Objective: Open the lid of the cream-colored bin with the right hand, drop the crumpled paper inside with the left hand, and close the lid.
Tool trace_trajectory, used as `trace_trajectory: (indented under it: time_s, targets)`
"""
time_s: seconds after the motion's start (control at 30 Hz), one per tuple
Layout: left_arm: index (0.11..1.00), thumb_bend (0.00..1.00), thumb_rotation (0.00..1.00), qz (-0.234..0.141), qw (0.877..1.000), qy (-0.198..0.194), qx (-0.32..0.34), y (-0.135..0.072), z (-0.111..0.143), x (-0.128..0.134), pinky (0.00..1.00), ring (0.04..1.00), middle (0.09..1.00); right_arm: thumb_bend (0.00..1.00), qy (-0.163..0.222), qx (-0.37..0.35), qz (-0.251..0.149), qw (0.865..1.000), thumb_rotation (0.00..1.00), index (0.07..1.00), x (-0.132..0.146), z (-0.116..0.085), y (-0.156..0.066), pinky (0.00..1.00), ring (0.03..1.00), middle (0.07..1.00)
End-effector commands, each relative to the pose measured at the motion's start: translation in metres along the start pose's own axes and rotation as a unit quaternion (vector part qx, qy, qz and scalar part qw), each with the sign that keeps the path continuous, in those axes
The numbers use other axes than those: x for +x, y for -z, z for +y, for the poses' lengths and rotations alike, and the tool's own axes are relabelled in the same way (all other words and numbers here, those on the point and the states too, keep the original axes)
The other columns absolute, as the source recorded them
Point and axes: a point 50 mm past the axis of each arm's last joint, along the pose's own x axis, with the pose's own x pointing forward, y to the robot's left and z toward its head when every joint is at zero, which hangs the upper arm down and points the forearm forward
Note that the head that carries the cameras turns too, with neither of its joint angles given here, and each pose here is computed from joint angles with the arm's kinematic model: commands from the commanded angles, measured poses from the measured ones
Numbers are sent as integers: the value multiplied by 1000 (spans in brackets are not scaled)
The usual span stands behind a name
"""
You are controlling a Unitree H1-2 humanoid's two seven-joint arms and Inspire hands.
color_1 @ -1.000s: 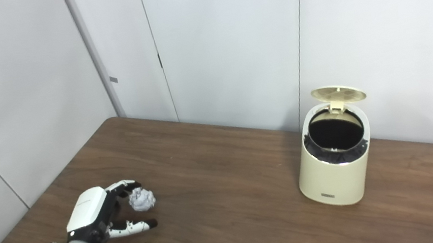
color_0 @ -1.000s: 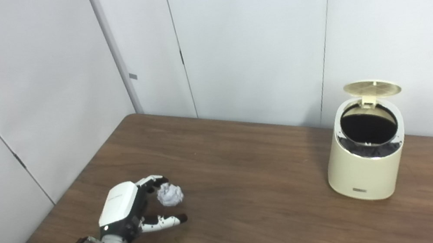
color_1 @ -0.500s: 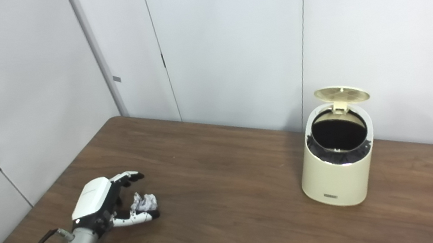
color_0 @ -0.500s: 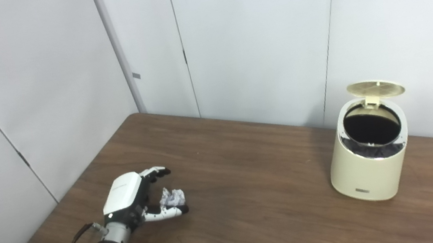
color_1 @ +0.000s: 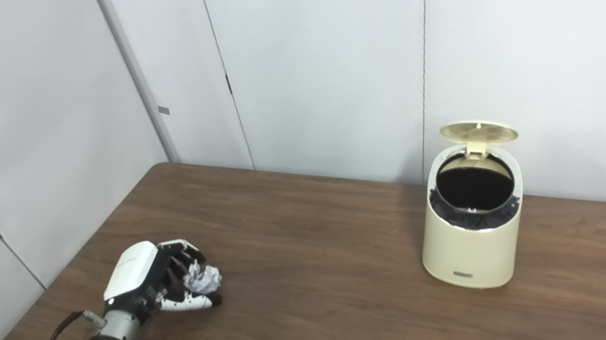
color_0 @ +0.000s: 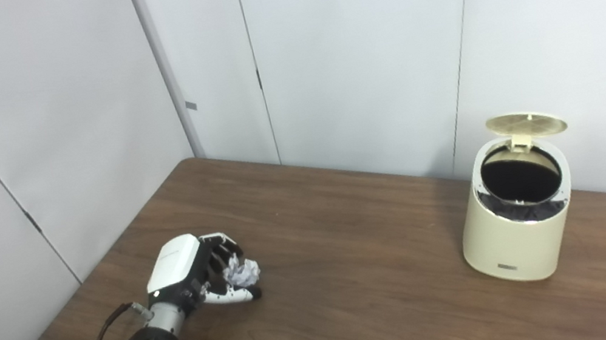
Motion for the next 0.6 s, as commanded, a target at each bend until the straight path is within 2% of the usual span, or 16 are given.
trace_trajectory:
  time_s: [0.0, 0.1, 0.27, 0.4, 0.57]
  targets:
    - [507, 617, 2, -5, 1000, 13, -4, 1, -1, 0, 326, 389, 480, 1000, 11, 0, -36, 999, 873, 717, 9, -6, -13, 436, 677, 712]
    - [504, 533, 0, -3, 1000, 13, -18, 5, -5, -2, 290, 346, 456, 1000, 9, 2, -37, 999, 873, 718, 10, -6, -14, 438, 673, 713]
    - [500, 522, 0, -10, 1000, 13, -22, 6, -7, -4, 262, 312, 448, 1000, 10, 12, -35, 999, 860, 716, 9, -6, -15, 445, 684, 717]
    - [491, 505, 0, -17, 999, 14, -28, 5, -9, -6, 259, 410, 481, 1000, 9, 21, -34, 999, 841, 713, 8, -6, -17, 451, 686, 718]
    - [494, 502, 0, -23, 999, 9, -35, 2, -8, -6, 225, 421, 478, 1000, 10, 19, -31, 999, 849, 721, 7, -5, -17, 456, 697, 724]
